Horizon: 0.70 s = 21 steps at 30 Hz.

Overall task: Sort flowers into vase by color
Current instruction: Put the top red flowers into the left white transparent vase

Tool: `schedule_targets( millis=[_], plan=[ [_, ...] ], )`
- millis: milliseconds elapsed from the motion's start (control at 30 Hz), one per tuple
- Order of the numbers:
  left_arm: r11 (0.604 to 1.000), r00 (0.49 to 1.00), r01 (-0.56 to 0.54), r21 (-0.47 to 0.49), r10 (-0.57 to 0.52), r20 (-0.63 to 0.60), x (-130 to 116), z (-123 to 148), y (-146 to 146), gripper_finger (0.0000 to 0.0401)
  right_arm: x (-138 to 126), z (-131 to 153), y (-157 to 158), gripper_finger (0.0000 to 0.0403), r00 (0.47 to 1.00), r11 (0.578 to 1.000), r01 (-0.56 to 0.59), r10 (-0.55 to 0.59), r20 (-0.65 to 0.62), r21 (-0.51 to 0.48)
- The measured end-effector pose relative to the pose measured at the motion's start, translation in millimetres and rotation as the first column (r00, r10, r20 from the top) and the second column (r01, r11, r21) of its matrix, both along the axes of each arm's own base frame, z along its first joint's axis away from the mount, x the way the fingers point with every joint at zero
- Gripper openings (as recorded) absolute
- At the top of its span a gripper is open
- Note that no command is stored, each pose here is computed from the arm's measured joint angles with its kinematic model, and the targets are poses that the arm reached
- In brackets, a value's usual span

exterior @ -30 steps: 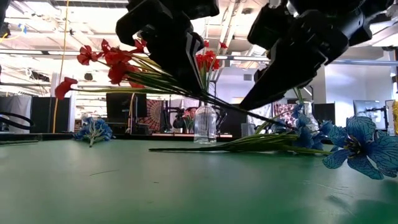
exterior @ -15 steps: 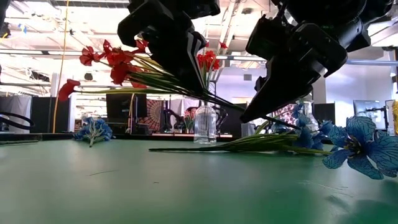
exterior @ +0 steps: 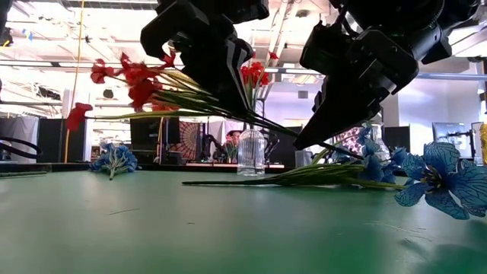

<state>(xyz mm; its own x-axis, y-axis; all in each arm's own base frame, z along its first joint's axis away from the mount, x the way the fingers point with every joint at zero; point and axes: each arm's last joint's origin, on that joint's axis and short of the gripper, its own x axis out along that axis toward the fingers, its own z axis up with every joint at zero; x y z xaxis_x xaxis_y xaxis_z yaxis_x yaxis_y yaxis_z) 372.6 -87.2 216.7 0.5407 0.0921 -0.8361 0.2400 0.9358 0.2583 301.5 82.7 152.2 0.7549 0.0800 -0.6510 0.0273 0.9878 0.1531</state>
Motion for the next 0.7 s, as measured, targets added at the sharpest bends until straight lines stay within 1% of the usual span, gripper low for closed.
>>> schedule_targets(
  millis=[100, 267, 333, 400, 500, 633, 700],
  plan=[
    [1.000, 1.000, -0.002, 0.002, 0.002, 0.013, 0.9, 0.6, -0.3, 0.0062, -0.3, -0.3, 0.2, 0.0036, 1.000, 1.000, -0.001, 0.001, -0.004, -0.001],
    [0.998, 0.999, -0.031, 0.046, 0.029, 0.028, 1.4, 1.4, 1.2, 0.0121, -0.4, -0.4, 0.1, 0.0036, 1.000, 1.000, -0.001, 0.001, -0.005, -0.001],
    [0.998, 0.999, -0.037, 0.056, 0.035, 0.024, 2.3, 7.5, 1.3, 0.0144, -0.3, -0.3, 0.1, 0.0036, 1.000, 1.000, -0.001, 0.001, -0.003, -0.001],
    [0.998, 0.998, -0.045, 0.051, 0.042, 0.046, 5.4, 20.1, 1.3, 0.0164, -0.3, -0.2, 0.2, 0.0040, 1.000, 1.000, 0.001, -0.001, -0.003, -0.003],
    [0.998, 0.992, -0.057, 0.024, 0.054, 0.117, 4.6, 49.2, 1.8, 0.0180, -0.2, -0.2, -0.3, 0.0041, 1.000, 1.000, 0.012, -0.012, 0.000, -0.015],
    [0.998, 0.972, -0.064, -0.007, 0.064, 0.225, -10.8, 87.0, 5.8, 0.0182, 0.5, 0.3, -1.6, 0.0040, 1.000, 1.000, 0.019, -0.019, 0.007, -0.016],
    [0.997, 0.960, -0.070, -0.027, 0.074, 0.269, -17.9, 101.1, 8.6, 0.0179, 0.5, 0.3, -1.6, 0.0039, 1.000, 1.000, 0.019, -0.019, 0.007, -0.017]
  ],
)
